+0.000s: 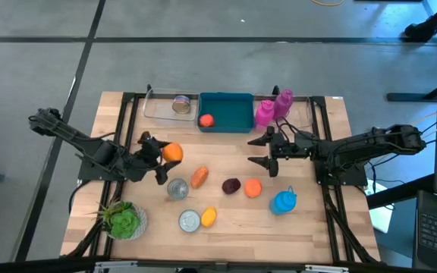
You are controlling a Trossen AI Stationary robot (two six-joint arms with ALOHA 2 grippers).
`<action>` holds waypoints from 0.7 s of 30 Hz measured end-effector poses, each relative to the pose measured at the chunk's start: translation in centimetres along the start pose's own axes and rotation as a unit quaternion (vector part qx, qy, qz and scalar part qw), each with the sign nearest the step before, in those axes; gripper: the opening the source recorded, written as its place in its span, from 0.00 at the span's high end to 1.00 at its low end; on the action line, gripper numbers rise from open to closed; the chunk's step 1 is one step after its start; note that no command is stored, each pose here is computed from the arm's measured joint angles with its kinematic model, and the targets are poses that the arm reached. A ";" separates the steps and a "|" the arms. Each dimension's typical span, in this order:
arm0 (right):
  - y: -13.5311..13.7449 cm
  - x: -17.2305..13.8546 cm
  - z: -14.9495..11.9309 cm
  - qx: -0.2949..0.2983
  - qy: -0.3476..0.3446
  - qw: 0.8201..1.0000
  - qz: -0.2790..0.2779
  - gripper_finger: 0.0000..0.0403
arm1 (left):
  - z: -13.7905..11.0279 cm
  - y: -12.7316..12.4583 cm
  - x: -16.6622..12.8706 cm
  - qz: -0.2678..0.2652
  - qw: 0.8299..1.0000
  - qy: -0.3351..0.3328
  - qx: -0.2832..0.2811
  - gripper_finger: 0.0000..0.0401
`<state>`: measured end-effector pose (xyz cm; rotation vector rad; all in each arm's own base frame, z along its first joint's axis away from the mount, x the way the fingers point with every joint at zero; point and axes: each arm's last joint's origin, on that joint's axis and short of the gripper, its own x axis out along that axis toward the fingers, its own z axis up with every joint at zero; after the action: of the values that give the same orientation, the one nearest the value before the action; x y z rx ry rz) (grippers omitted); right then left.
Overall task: Pick & Place Food Item
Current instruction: Put the left orange into the blue bin
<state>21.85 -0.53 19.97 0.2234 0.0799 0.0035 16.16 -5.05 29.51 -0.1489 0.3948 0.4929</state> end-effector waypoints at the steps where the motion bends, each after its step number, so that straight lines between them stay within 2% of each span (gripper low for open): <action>1: 0.0 0.2 0.2 0.002 -0.002 1.000 0.000 0.21 | 0.1 0.0 0.3 0.010 1.000 -0.004 0.016 0.24; 7: 0.1 1.7 0.9 0.003 -0.001 1.000 0.000 0.21 | 0.3 -0.4 3.1 0.057 0.992 0.002 0.110 0.24; 13: 0.3 3.4 2.1 0.010 -0.009 1.000 0.001 0.21 | 0.7 -1.2 5.7 0.071 0.980 -0.004 0.188 0.24; 16: 0.4 4.2 2.6 0.033 -0.010 0.999 0.008 0.21 | 0.9 -1.7 6.7 0.073 0.970 -0.015 0.231 0.24; 21: -0.1 6.2 2.6 0.112 0.026 0.990 0.076 0.21 | 1.2 -2.6 8.1 0.076 0.953 -0.038 0.292 0.24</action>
<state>28.26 -1.13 21.98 0.4538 0.1162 0.1520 24.36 -3.60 27.49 0.4748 0.4639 0.5120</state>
